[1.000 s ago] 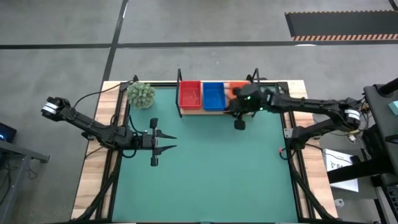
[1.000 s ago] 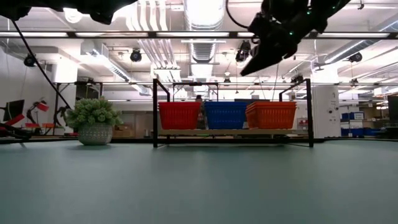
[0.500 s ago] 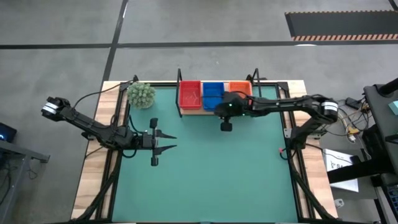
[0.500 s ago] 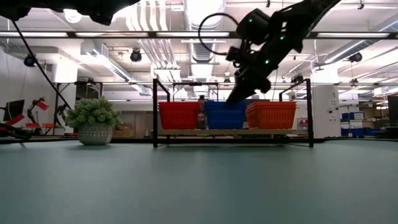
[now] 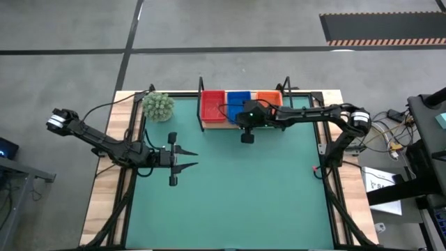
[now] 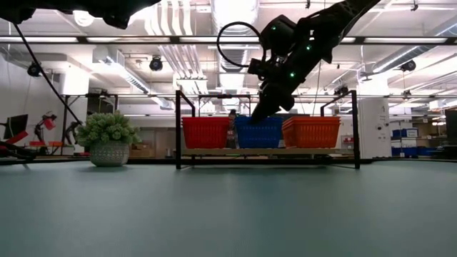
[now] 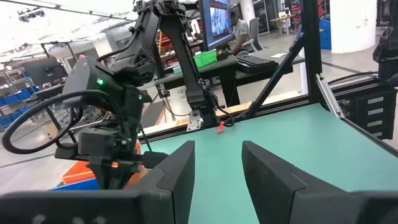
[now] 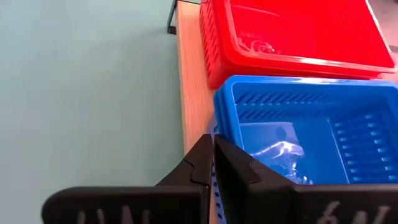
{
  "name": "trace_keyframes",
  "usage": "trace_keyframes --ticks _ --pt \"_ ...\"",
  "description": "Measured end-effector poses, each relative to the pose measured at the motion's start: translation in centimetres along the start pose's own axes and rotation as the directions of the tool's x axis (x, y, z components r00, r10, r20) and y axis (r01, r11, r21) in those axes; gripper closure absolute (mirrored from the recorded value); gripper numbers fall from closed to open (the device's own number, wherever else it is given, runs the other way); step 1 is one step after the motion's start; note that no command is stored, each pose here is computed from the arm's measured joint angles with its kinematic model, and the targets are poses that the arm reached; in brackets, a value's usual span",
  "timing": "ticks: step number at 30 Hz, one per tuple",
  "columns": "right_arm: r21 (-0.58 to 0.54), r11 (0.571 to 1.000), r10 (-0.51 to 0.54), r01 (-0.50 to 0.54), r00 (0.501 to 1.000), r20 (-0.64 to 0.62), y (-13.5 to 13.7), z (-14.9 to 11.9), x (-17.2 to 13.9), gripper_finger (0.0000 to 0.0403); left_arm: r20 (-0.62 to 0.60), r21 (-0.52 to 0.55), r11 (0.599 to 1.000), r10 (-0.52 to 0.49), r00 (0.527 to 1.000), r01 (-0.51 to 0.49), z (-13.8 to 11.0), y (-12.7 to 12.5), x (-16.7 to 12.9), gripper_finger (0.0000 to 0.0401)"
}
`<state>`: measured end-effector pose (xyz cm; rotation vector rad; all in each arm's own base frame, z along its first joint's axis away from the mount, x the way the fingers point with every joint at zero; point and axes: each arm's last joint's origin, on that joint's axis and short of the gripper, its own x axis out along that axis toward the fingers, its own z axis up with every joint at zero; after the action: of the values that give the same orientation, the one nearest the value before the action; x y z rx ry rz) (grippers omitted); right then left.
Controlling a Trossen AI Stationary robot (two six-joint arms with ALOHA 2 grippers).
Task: Stack baskets on shelf by color
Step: Adjust the blue bins on the shelf, then return to home position
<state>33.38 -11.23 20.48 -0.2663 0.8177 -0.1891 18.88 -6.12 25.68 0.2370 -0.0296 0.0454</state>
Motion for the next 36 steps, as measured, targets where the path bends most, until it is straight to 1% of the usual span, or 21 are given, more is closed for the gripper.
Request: trace_keyframes --ticks 3,6,7,9,10,11,14,16,18,21,23,25,27,29,30,32,34,36 --pt "-0.007 1.000 -0.013 0.013 1.000 -0.004 -0.1 0.0 0.0 0.0394 0.000 0.000 1.000 0.000 1.000 0.000 0.0 0.0 0.0 0.0283" --pt "-0.011 1.000 -0.003 0.003 1.000 0.000 -0.1 0.0 0.0 0.0394 -0.001 0.001 1.000 0.000 1.000 0.000 0.0 0.0 0.0 0.0283" --pt "-0.005 1.000 0.013 -0.013 1.000 0.009 -0.1 0.1 -0.1 0.0394 -0.002 0.001 1.000 0.004 1.000 -0.004 0.0 0.0 0.0 0.0283" --pt "0.008 0.995 0.100 -0.100 0.994 0.051 0.4 0.1 -0.4 0.0394 -0.005 0.001 1.000 0.011 1.000 -0.011 -0.1 0.0 0.0 0.0283" --pt "0.003 0.987 0.161 -0.162 0.983 0.085 1.0 0.1 -0.8 0.0394 -0.008 0.003 1.000 0.010 1.000 -0.010 -0.2 0.0 -0.1 0.0283" --pt "-0.007 0.979 0.201 -0.201 0.972 0.118 1.8 0.0 -1.2 0.0394 -0.023 0.015 1.000 0.006 1.000 -0.006 -0.4 0.0 -0.2 0.0283" --pt "-0.072 0.972 0.236 -0.225 0.937 0.260 5.3 -0.4 -2.4 0.0394 -0.092 0.056 0.998 -0.010 0.996 0.015 -1.6 -0.1 -0.6 0.0283" --pt "-0.107 0.974 0.227 -0.202 0.904 0.362 7.5 -1.3 -3.4 0.0394 -0.120 0.068 0.997 -0.016 0.993 0.024 -2.4 -0.2 -1.0 0.0283" --pt "-0.124 0.981 0.188 -0.147 0.876 0.444 9.0 -2.6 -4.5 0.0394 -0.125 0.069 0.997 -0.023 0.992 0.032 -3.1 -0.1 -1.5 0.0283" --pt "-0.138 0.989 0.127 -0.062 0.830 0.543 9.9 -4.9 -6.5 0.0394 -0.124 0.041 0.999 -0.026 0.992 0.031 -4.1 0.1 -2.5 0.0286" --pt "-0.129 0.991 0.110 -0.040 0.796 0.595 9.8 -6.2 -8.0 0.0394 -0.108 0.009 1.000 -0.006 0.994 0.007 -4.5 0.5 -3.2 0.0296" --pt "-0.106 0.994 0.085 -0.022 0.775 0.626 9.5 -7.2 -9.3 0.0394 -0.106 -0.020 0.996 0.079 0.991 -0.082 -5.0 1.2 -3.8 0.0312" --pt "-0.077 0.997 0.049 0.000 0.772 0.634 9.1 -8.3 -10.3 0.0394 -0.102 -0.026 0.981 0.187 0.977 -0.190 -5.2 2.2 -4.3 0.0332" --pt "-0.067 0.997 0.022 0.028 0.761 0.648 8.5 -8.9 -11.3 0.0394 -0.079 -0.006 0.971 0.236 0.969 -0.237 -5.1 3.3 -4.7 0.0354" --pt "-0.067 0.997 0.012 0.041 0.759 0.651 8.3 -9.3 -11.7 0.0394 -0.068 0.005 0.971 0.238 0.969 -0.239 -5.0 3.8 -4.9 0.0365" --pt "-0.071 0.995 -0.003 0.068 0.747 0.665 7.7 -9.8 -12.7 0.0394 -0.072 0.009 0.978 0.208 0.975 -0.208 -5.1 4.7 -5.4 0.0387" --pt "-0.071 0.994 -0.012 0.079 0.744 0.668 7.3 -10.5 -13.5 0.0394 -0.090 -0.031 0.983 0.176 0.980 -0.179 -5.5 5.7 -6.0 0.0397" --pt "-0.072 0.993 -0.017 0.091 0.727 0.687 7.0 -11.1 -14.2 0.0394 -0.097 -0.083 0.986 0.137 0.986 -0.145 -5.9 6.4 -6.4 0.0397"
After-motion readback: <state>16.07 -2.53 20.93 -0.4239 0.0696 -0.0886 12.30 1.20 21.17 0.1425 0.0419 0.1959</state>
